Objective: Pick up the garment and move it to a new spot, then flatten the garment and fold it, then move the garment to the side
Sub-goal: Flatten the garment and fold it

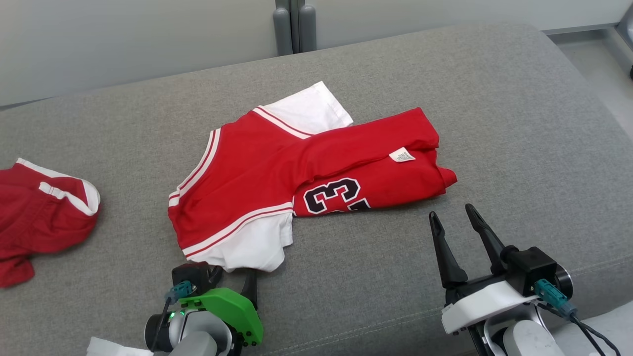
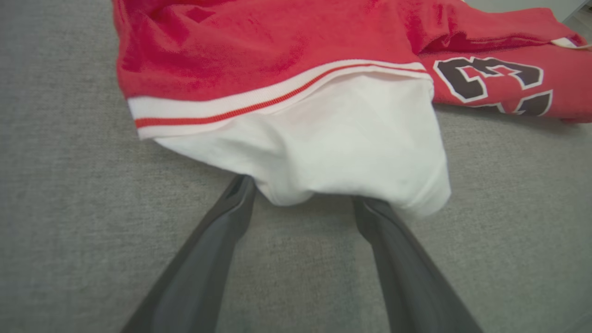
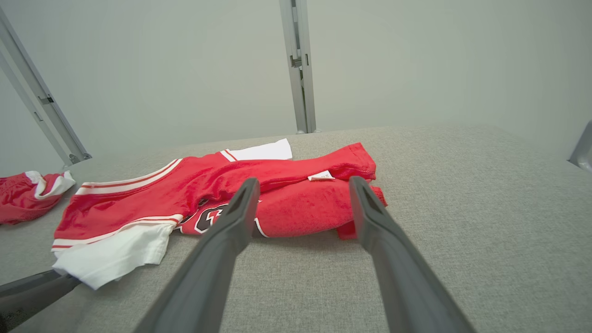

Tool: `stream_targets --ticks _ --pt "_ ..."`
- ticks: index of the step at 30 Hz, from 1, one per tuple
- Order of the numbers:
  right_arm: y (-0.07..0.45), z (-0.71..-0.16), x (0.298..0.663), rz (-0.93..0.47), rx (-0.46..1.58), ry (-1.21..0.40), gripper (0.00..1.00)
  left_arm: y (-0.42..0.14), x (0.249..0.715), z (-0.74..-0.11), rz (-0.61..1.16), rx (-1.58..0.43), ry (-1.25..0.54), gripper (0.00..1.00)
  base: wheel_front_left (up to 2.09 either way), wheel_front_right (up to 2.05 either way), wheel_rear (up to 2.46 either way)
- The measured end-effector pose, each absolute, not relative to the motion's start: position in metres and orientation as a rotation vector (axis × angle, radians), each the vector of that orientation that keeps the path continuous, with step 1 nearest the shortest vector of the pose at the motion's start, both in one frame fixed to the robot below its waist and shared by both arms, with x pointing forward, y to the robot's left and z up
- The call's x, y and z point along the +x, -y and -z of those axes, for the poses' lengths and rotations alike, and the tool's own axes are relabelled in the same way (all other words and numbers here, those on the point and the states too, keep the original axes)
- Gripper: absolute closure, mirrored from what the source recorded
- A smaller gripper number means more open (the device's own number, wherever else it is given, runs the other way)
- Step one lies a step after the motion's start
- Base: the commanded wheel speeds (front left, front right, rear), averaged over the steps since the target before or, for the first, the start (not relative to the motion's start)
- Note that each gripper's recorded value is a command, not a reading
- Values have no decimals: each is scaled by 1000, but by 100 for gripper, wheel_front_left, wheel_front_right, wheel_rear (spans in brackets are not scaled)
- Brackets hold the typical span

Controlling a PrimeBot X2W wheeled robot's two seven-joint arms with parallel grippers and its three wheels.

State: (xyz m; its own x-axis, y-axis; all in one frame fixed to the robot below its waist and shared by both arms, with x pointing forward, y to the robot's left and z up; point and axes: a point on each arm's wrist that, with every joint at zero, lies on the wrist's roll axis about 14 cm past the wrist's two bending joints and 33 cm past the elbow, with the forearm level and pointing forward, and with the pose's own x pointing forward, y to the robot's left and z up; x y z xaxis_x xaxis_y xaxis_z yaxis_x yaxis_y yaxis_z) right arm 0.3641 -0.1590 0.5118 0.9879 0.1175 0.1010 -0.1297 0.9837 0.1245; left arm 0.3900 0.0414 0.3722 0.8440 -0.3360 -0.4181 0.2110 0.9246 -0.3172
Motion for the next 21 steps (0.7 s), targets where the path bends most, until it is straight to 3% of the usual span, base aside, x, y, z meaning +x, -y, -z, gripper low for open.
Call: stream_targets --ticks 1,4,5,14,21 --pt "160 -512 363 -123 130 93 0 -39 390 -373 302 -272 -482 5 0 0 0" --pt "162 -513 362 -115 129 97 0 -34 392 -378 325 -295 -466 90 0 0 0" --pt "163 -514 361 -113 129 99 0 -31 394 -381 338 -298 -457 100 0 0 0" --pt "161 -517 362 -118 134 111 0 -22 399 -408 393 -265 -363 100 0 0 0" --pt "148 -516 362 -151 151 109 0 -53 382 -412 370 -213 -335 100 0 0 0"
